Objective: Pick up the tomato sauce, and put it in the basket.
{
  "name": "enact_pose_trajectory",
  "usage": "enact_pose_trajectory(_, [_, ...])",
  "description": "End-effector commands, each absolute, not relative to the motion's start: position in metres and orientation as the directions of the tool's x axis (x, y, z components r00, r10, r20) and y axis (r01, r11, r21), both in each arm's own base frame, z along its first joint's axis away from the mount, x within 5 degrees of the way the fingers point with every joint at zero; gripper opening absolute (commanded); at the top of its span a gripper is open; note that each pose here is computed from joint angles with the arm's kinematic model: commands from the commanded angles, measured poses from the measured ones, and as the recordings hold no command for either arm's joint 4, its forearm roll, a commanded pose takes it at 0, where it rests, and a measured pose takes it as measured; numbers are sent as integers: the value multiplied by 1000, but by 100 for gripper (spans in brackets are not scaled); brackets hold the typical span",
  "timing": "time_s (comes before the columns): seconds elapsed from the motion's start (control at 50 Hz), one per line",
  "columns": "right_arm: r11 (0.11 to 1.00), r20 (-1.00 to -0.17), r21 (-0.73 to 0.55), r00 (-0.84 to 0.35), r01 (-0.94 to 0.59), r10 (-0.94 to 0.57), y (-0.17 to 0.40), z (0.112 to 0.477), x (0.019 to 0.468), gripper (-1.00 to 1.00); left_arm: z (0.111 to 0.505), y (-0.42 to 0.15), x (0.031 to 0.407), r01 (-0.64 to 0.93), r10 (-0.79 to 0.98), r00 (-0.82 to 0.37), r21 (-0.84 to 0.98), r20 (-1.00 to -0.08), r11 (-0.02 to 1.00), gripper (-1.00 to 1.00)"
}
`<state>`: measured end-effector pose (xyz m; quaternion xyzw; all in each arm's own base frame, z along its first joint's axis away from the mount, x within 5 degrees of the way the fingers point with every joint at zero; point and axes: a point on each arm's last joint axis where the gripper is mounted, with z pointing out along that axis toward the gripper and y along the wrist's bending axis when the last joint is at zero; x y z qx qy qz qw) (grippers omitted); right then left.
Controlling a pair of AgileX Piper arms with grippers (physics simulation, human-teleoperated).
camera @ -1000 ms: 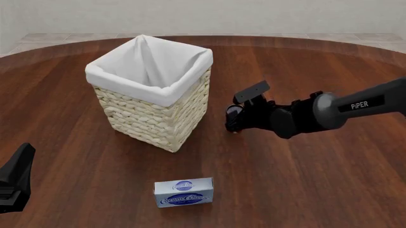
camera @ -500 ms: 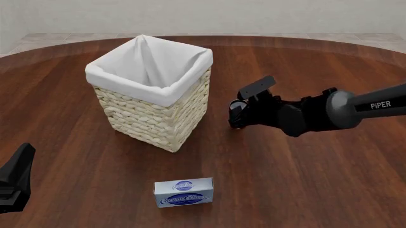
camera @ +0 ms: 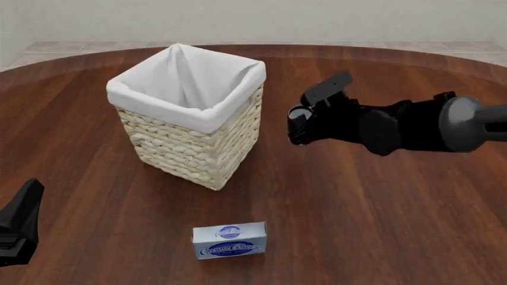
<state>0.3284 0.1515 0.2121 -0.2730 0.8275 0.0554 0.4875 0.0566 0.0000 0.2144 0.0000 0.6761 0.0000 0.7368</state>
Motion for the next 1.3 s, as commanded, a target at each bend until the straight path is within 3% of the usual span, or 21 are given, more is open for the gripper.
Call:
enact_pose_trajectory(0.02, [835, -850, -185, -341, -518, -400, 157, 240, 327, -100, 214, 0, 57, 0, 0, 86, 0, -996, 1000, 100])
enact_pose_trajectory(0.54, [794, -863, -218, -269, -567, -428, 169, 306, 305, -100, 214, 0, 57, 0, 0, 86, 0, -996, 1000, 100])
enact_pose_trajectory(1.3, [734, -849, -298, -182, -610, -496, 179, 366, 298, -100, 214, 0, 57, 0, 0, 86, 0, -996, 1000, 100])
